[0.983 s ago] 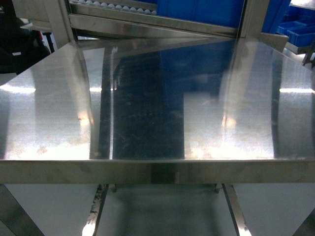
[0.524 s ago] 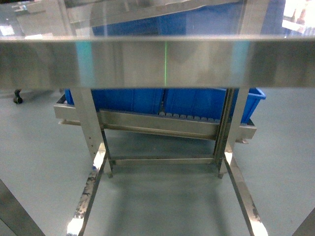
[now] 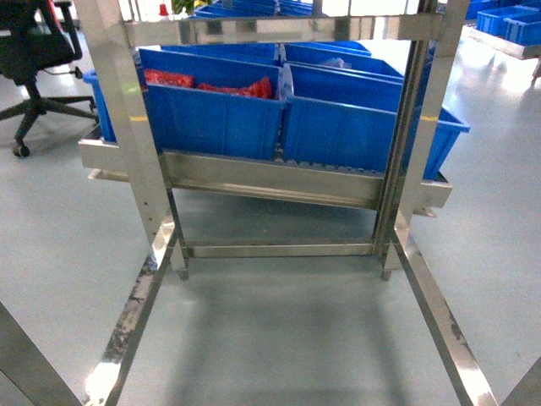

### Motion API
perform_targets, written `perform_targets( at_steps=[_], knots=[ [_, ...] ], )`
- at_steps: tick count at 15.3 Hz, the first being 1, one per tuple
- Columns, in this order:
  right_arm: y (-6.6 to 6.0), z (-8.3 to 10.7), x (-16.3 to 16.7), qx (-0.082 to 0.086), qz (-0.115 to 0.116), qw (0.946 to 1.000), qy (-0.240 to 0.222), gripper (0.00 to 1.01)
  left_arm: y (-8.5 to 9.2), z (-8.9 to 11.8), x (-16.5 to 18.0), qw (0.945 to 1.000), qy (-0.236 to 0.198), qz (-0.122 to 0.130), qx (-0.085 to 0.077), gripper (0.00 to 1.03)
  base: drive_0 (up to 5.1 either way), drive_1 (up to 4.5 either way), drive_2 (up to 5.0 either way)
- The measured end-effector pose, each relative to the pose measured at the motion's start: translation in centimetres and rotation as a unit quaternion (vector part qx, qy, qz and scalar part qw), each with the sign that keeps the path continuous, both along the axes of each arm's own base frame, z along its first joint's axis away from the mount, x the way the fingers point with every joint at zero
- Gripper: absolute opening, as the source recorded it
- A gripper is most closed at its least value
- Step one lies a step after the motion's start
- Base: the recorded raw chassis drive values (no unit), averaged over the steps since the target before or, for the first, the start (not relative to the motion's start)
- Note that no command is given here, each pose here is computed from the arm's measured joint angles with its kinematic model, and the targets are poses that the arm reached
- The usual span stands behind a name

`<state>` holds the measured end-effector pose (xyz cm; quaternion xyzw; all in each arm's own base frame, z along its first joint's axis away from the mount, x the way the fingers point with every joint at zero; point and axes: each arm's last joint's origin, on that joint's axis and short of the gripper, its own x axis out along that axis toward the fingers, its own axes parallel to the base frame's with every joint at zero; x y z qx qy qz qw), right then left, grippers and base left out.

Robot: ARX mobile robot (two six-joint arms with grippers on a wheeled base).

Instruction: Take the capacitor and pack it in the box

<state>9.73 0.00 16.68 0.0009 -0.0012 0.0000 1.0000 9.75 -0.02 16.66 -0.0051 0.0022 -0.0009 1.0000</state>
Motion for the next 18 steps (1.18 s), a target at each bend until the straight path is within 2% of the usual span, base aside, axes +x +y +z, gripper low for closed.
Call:
perform_targets(
  at_steps=[16, 18],
  knots=[
    [0.0, 0.0, 0.0, 0.0, 0.0, 1.0, 0.0, 0.98, 0.0, 0.0, 0.0, 1.0, 0.0, 0.0, 0.0, 0.44, 0.0, 0.0, 0.0],
    [0.0, 0.02, 0.0, 0.0, 0.0, 1.0, -0.001, 0.98, 0.0, 0.01, 0.0, 1.0, 0.0, 0.0, 0.0, 0.44, -5.0, 2.41, 2.4]
  ],
)
